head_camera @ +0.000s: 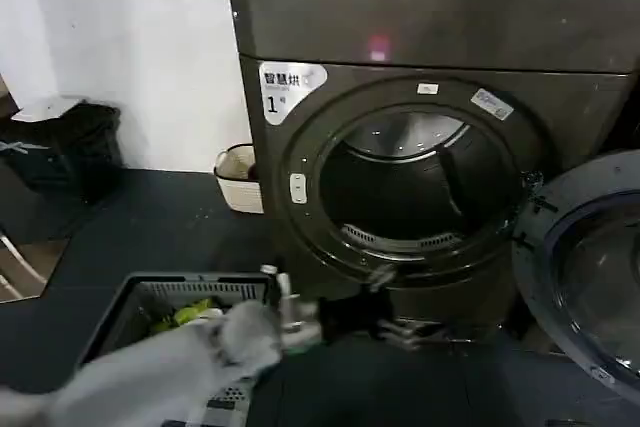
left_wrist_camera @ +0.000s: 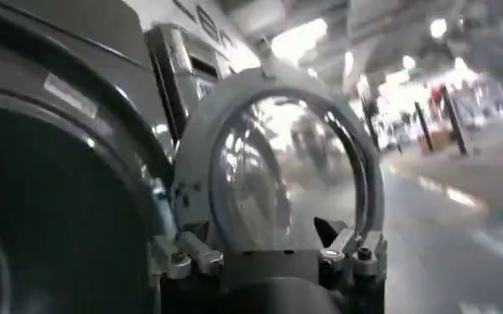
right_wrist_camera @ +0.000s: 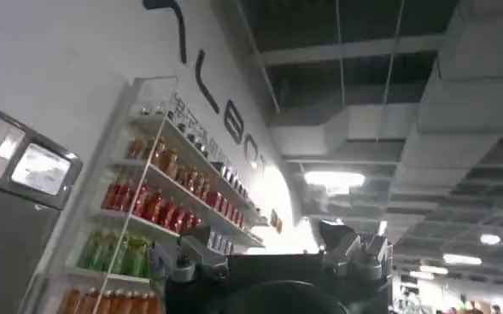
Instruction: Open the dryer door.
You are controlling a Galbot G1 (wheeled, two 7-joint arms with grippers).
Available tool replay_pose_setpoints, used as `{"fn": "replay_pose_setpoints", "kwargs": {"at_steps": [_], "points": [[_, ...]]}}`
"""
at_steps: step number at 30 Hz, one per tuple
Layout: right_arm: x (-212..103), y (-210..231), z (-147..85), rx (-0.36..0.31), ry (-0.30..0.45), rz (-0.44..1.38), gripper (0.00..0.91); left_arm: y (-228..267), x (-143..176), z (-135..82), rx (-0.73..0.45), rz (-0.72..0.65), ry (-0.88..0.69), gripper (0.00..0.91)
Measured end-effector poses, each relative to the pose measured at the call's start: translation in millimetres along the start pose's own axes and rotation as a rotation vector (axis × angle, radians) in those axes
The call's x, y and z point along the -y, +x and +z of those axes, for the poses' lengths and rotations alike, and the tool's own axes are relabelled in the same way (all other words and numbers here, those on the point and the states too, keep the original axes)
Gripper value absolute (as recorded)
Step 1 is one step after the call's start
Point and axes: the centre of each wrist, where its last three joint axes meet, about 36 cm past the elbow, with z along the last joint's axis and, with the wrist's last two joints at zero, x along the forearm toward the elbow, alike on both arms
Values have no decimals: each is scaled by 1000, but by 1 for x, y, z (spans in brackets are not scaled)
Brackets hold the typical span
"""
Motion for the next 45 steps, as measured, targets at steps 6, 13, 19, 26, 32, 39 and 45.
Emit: {"fn": "replay_pose_setpoints", "kwargs": {"at_steps": [6,13,19,26,32,39,45], "points": [[-4,-1,-7,23,20,8,907,61,-15,-16,-194,2,-73,907],[-2,-5,-15,61,70,27,907,121,-18,-33,-459,-20,-145,907],[-5,-8,-10,79,105,27,907,166,-21,-38,-663,-8,-203,907],[-10,-11,-3,73,98,23,907,206,-32,-47,-828,-66,-244,907],[-14,-12,0,69,83,10,907,242,-37,-46,-931,-73,-288,907],[-21,-12,0,71,71,1,907,292,-44,-45,-1071,-93,-290,907],[-22,-11,4,64,69,1,907,313,-48,-49,-1141,-95,-278,907]]}}
